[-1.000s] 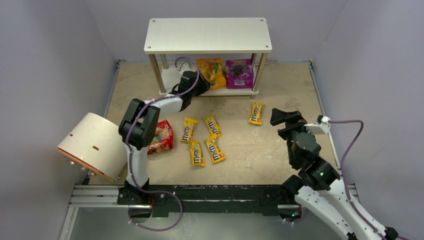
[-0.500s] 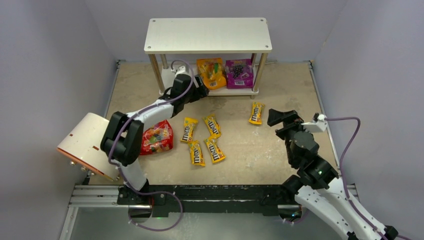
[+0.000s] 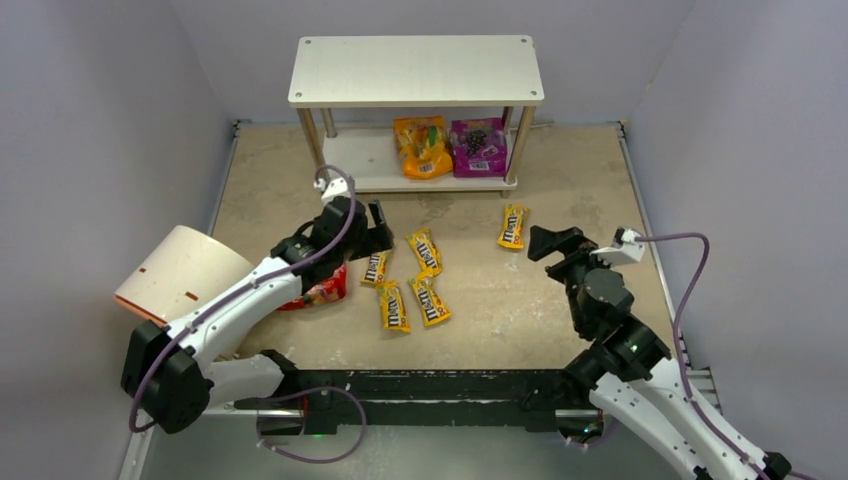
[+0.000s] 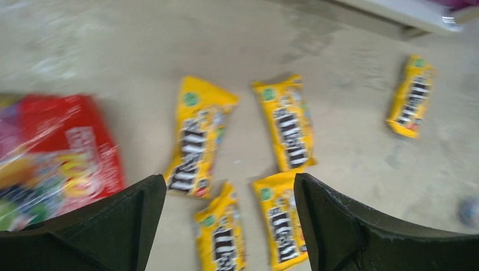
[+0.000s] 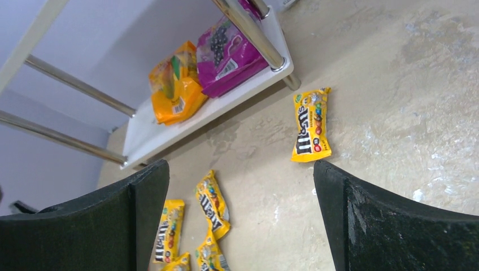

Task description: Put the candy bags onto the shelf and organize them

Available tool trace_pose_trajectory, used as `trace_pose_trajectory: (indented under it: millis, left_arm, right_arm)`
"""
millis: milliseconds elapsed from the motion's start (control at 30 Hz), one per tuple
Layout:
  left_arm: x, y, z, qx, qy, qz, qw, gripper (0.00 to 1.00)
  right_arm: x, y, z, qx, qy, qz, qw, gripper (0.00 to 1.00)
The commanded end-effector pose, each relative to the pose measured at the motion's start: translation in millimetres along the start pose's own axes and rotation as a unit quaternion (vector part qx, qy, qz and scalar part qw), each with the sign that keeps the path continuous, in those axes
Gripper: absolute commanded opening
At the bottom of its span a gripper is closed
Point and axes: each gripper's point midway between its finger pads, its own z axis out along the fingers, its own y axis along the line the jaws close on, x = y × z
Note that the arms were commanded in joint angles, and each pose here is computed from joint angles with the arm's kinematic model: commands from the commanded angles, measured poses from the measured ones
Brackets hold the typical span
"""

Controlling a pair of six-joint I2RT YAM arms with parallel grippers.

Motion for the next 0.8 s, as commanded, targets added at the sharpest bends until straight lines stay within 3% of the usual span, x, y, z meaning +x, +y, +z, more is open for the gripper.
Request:
trace_pose_trajectory:
  millis: [0, 100, 333, 533, 700, 767]
  left_arm:
    - [22.7, 93.9, -33.8, -0.207, 0.012, -0.011, 0.978, 0.88]
    - [31.3, 115.1, -48.1, -0.258, 0.028, -0.007, 0.966, 0.87]
    - [65.5, 131.7, -47.3, -0.269, 0.108, 0.055, 0.956, 0.86]
    - [74.5, 136.7, -25.1, -0.267, 0.108, 0.057, 0.956, 0.84]
    - [85.8, 148.7, -19.8, -0.299, 0.134, 0.073, 0.942, 0.71]
    - [87.0, 156.3, -21.4, -0.319, 0.134, 0.077, 0.935, 0.58]
  right_arm:
    - [6.6, 8.9, 5.8, -0.014, 0.016, -0.042, 0.999, 0.99]
    - [16.2, 8.4, 10.1, -0.011, 0.030, -0.054, 0.998, 0.99]
    - [32.8, 5.5, 18.1, -0.004, 0.050, -0.066, 0.997, 0.99]
    - [39.7, 11.0, 19.3, -0.029, 0.053, -0.067, 0.996, 0.99]
    - [38.7, 3.0, 16.9, -0.016, 0.049, -0.064, 0.997, 0.99]
    - [38.1, -0.7, 17.0, -0.011, 0.043, -0.061, 0.997, 0.99]
